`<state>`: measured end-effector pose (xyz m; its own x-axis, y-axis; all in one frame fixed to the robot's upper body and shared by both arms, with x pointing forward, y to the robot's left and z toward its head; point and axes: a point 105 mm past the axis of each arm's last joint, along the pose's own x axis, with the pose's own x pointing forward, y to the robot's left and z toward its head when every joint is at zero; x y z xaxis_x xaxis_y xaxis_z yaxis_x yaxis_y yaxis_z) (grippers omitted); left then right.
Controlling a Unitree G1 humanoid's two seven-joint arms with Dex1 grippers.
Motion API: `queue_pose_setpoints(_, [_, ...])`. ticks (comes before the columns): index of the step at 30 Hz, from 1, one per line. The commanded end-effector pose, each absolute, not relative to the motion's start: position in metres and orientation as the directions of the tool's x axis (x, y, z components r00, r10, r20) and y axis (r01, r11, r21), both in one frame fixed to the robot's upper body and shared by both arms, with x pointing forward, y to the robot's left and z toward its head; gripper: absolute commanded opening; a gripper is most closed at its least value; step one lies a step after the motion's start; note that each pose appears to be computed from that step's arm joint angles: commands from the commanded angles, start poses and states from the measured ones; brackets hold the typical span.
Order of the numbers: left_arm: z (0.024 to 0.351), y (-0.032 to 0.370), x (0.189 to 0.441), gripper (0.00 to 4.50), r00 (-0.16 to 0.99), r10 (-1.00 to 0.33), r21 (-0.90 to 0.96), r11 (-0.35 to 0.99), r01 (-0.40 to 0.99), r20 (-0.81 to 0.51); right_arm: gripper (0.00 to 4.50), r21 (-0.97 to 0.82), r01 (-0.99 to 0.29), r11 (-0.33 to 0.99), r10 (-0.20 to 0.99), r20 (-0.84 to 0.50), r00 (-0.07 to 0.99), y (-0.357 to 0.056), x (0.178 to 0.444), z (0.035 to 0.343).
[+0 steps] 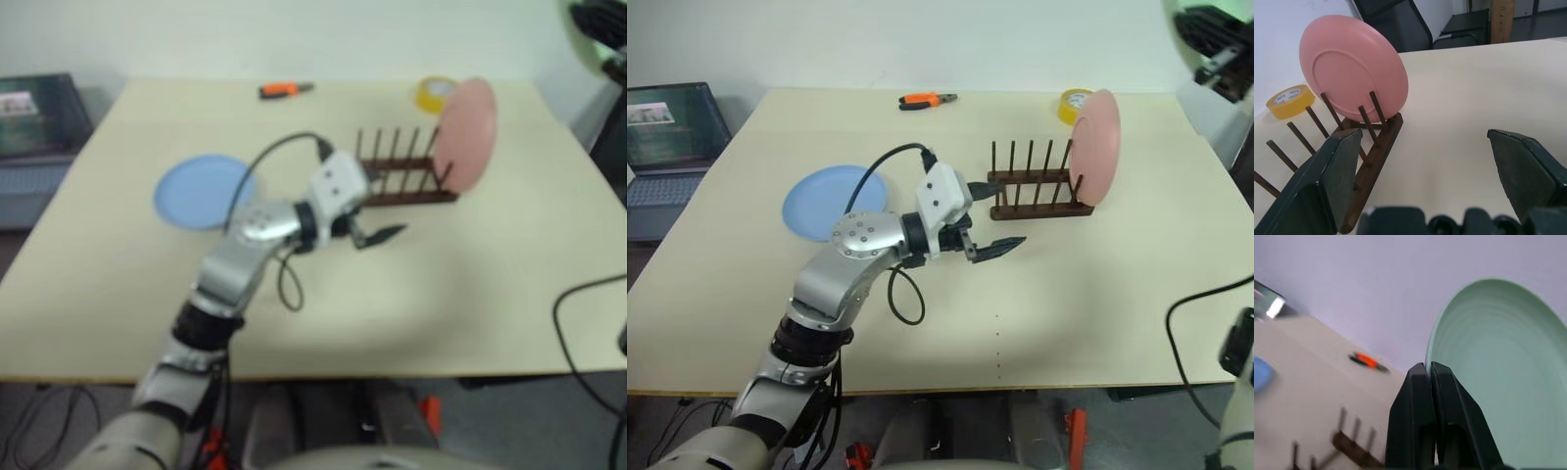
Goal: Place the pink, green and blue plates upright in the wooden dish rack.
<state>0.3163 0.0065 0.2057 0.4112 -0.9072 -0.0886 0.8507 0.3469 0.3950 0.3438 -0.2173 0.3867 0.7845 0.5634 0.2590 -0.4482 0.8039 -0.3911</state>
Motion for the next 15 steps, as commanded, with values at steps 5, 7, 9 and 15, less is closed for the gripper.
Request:
queue_pose_setpoints(5, [0.213, 0.016, 0.313, 4.50, 0.420, -0.905, 0.432, 0.351, 0.830, -0.071, 0.04, -0.312, -0.587, 0.747, 0.660, 0.456, 0.597, -0.185, 0.334, 0.427])
queue_pose_setpoints(7, [0.211, 0.019, 0.312, 4.50, 0.424, -0.903, 0.429, 0.355, 0.831, -0.075, 0.04, -0.277, -0.649, 0.708, 0.690, 0.467, 0.553, -0.177, 0.334, 0.425])
queue_pose_setpoints(9, [0.212, 0.021, 0.312, 4.50, 0.426, -0.902, 0.426, 0.358, 0.831, -0.072, 0.04, -0.247, -0.684, 0.686, 0.701, 0.474, 0.532, -0.172, 0.336, 0.421])
queue_pose_setpoints(15, [0.214, 0.025, 0.311, 4.50, 0.433, -0.899, 0.420, 0.371, 0.828, -0.060, 0.04, -0.085, -0.796, 0.599, 0.709, 0.518, 0.478, -0.159, 0.347, 0.407])
